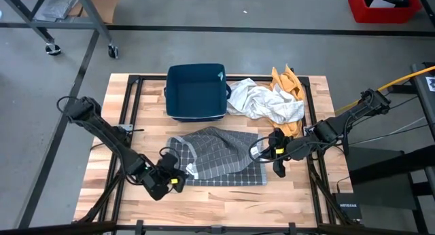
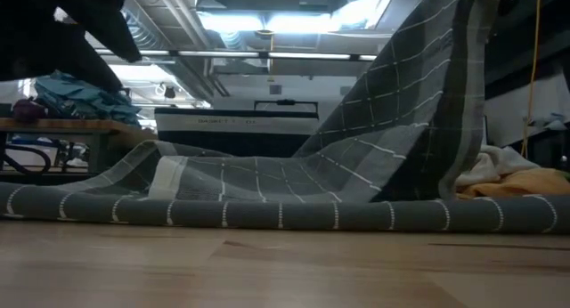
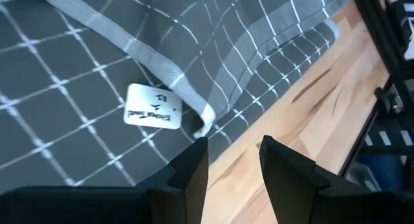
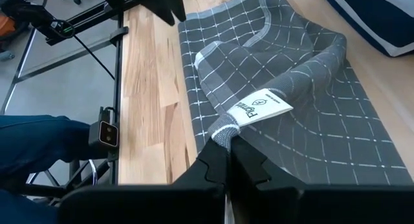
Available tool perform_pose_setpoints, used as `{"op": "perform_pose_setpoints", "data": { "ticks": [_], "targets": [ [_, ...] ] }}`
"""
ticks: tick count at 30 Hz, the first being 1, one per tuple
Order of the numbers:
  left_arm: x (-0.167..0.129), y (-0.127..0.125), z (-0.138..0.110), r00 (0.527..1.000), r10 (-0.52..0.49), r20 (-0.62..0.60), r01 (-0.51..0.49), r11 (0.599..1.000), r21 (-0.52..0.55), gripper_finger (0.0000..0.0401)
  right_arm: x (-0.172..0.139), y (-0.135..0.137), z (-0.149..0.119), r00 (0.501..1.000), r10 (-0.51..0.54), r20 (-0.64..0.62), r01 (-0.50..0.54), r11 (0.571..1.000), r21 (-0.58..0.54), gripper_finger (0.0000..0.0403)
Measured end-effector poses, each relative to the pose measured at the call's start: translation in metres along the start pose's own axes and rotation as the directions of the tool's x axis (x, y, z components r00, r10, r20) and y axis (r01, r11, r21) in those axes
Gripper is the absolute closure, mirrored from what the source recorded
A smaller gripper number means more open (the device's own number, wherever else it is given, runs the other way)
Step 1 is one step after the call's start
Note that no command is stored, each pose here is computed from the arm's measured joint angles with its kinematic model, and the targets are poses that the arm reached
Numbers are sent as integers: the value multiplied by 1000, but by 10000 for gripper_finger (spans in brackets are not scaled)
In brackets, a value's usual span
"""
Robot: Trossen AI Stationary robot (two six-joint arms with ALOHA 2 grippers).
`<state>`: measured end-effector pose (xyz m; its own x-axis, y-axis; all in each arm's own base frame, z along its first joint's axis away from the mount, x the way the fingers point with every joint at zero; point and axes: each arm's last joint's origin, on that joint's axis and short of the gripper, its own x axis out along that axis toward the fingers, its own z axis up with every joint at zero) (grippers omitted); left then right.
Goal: Fold towel
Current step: Fold the gray patterned towel
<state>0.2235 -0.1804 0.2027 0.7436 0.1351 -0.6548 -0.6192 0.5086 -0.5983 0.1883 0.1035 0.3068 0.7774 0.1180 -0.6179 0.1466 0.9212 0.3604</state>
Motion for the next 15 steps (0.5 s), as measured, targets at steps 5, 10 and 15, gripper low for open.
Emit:
{"op": "perform_pose_setpoints", "data": {
  "ticks": [5, 10, 15],
  "targets": [
    [15, -1, -5, 1000, -2, 11, 3, 998, -56, 272, 0, 0, 0, 1000, 0, 0, 0, 1000, 0, 402],
    [33, 2, -12, 1000, 22, 16, -21, 997, -75, 272, 0, 0, 0, 1000, -1, -1, 1, 1000, 0, 402],
    [50, 0, -19, 1000, -3, 15, 5, 994, -109, 272, 0, 0, 0, 1000, -1, -2, 1, 1000, -1, 402]
  ]
}}
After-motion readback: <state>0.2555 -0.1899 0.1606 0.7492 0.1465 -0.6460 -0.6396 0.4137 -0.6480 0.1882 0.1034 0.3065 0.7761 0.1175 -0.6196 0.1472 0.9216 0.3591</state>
